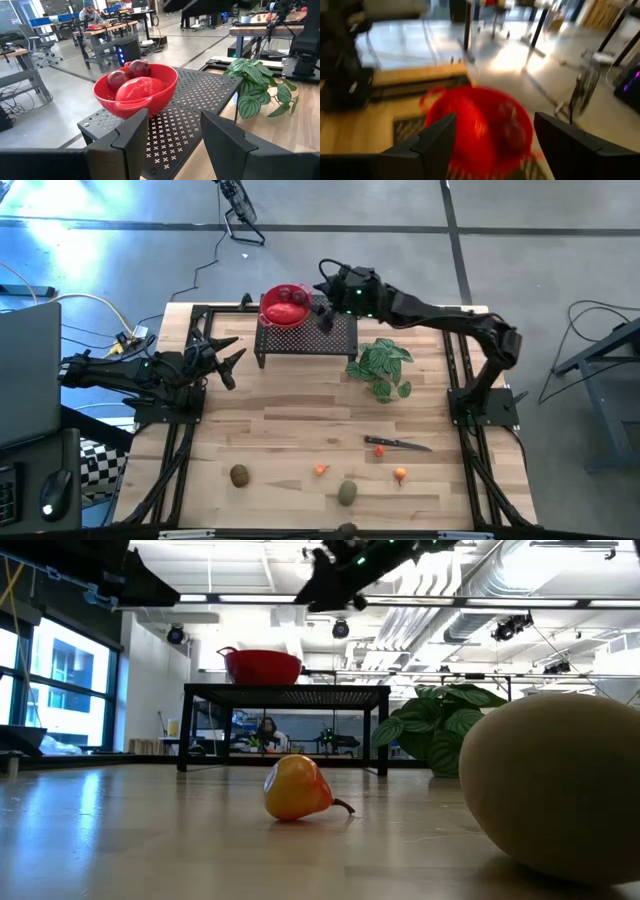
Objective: Pick & Place Fruit
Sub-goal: Put the top yellow pear in the red strainer bowl on the shelf
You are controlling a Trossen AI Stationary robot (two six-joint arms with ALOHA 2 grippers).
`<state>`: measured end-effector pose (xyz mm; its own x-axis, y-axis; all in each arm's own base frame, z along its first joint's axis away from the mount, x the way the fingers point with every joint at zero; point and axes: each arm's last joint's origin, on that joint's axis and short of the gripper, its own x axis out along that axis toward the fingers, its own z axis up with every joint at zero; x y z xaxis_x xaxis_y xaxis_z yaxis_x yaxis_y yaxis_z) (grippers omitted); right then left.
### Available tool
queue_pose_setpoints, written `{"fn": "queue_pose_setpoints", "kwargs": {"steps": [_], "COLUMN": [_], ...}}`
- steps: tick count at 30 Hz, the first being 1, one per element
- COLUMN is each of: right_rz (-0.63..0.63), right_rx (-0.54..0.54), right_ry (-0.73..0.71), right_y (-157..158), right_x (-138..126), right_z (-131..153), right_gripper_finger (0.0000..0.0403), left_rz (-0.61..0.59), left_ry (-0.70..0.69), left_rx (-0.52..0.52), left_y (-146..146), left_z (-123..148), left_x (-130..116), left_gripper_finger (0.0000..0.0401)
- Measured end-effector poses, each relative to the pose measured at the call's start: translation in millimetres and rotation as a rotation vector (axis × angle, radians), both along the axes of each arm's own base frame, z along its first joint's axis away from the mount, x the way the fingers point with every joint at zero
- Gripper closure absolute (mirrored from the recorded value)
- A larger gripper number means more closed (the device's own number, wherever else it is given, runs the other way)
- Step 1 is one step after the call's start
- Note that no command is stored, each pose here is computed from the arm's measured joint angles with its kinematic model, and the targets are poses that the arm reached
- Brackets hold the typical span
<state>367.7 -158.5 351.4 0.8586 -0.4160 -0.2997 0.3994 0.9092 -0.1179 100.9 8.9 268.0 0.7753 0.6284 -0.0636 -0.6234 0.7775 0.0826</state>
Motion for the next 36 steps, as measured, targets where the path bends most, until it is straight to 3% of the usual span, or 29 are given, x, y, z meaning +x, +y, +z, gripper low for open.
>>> {"fn": "queue_pose_setpoints", "kwargs": {"steps": [8, 14, 20, 29, 36], "right_rz": [0.029, 0.054, 0.053, 0.109, 0.065], "right_rx": [0.169, 0.243, 0.353, 0.295, 0.340], "right_ry": [0.225, 0.406, 0.504, 0.576, 0.657], "right_y": [26, 45, 69, 112, 126], "right_x": [-42, -52, -54, -48, -52], "right_z": [11, -1, -9, -20, -44], "right_gripper_finger": [0.0168, 0.0196, 0.0256, 0.0388, 0.0399], "left_rz": [0.000, 0.000, 0.000, -0.003, -0.005], "left_ry": [0.001, 0.004, 0.009, 0.018, 0.019], "left_rx": [0.000, 0.002, 0.004, 0.005, 0.004], "left_y": [0, 0, 0, 0, 0], "left_z": [0, 0, -1, -2, -2], "left_x": [0, 0, 0, 0, 0], "left_gripper_finger": [0.0226, 0.0226, 0.0226, 0.0226, 0.0226]}}
